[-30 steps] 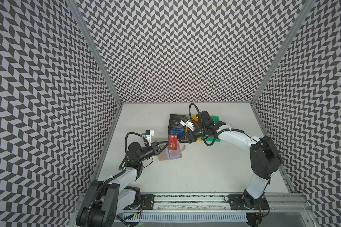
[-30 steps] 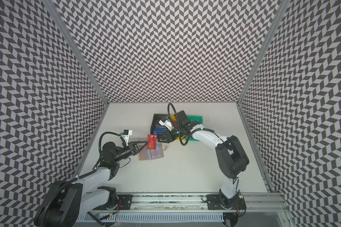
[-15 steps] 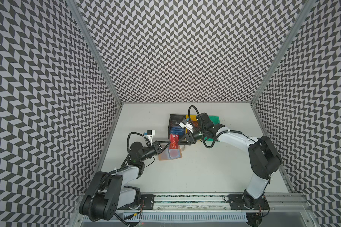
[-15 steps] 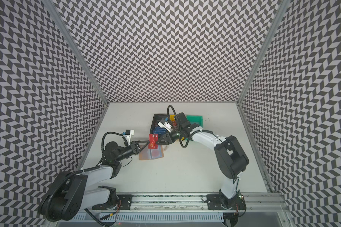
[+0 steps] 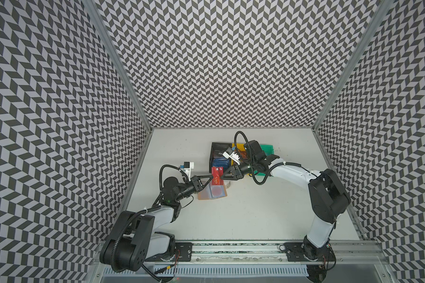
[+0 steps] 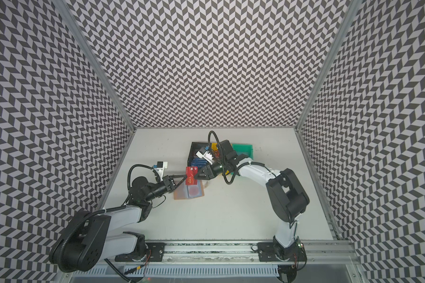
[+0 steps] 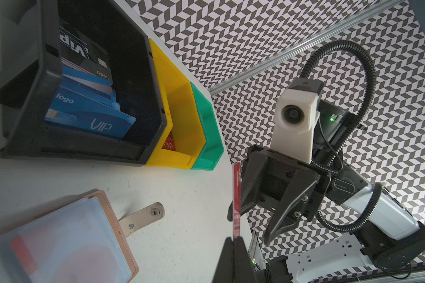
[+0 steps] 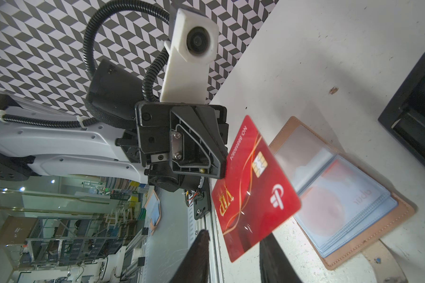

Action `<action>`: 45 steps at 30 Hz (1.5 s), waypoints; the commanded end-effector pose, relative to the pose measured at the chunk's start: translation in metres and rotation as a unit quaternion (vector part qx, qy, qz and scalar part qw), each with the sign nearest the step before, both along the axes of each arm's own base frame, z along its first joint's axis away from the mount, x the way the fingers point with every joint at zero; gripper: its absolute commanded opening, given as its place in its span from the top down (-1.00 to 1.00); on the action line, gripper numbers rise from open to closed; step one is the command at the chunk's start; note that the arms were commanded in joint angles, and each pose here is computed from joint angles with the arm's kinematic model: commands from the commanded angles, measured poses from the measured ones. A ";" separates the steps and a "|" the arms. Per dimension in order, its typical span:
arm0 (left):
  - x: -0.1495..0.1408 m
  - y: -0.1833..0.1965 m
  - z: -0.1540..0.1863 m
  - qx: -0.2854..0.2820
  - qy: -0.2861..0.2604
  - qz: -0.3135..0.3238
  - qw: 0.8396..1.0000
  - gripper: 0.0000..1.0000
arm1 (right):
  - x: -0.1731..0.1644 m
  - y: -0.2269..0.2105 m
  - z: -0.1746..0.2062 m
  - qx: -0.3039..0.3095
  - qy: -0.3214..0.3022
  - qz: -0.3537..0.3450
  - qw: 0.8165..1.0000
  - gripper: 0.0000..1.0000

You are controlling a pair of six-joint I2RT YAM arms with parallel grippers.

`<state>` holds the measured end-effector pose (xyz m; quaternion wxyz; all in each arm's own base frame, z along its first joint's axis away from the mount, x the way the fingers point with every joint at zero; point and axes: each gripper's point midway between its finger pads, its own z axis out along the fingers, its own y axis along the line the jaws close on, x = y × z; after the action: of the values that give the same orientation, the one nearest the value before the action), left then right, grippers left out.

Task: Take the credit cards out of the card holder
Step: Place the credit card in the storage box.

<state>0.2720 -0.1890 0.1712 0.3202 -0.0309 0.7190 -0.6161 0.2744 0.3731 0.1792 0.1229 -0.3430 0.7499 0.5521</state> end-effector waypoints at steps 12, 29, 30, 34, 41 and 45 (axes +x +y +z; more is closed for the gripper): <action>0.000 -0.009 -0.004 0.014 -0.003 -0.014 1.000 0.87 | 0.002 0.007 0.016 0.033 -0.019 0.025 0.999 1.00; 0.010 0.004 -0.034 0.105 0.033 0.025 0.994 0.27 | 0.087 -0.068 0.024 -0.282 -0.226 -0.066 0.930 1.00; 0.010 0.005 -0.037 0.111 0.039 0.027 0.993 0.27 | 0.090 -0.072 0.026 -0.297 -0.240 -0.057 0.923 1.00; 0.010 0.009 -0.049 0.120 0.055 0.030 0.991 0.27 | 0.109 -0.091 0.031 -0.371 -0.311 -0.026 0.875 1.00; 0.011 0.013 -0.054 0.121 0.060 0.032 0.990 0.30 | 0.138 -0.138 0.014 -0.516 -0.376 0.024 0.769 1.00; 0.013 0.015 -0.057 0.124 0.064 0.036 0.990 0.30 | 0.138 -0.135 0.004 -0.512 -0.380 0.051 0.768 1.00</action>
<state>0.2820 -0.1762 0.1160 0.2931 -0.0574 0.8045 -0.5135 0.4078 0.2498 0.1843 0.1900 -0.5415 0.8181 -0.0375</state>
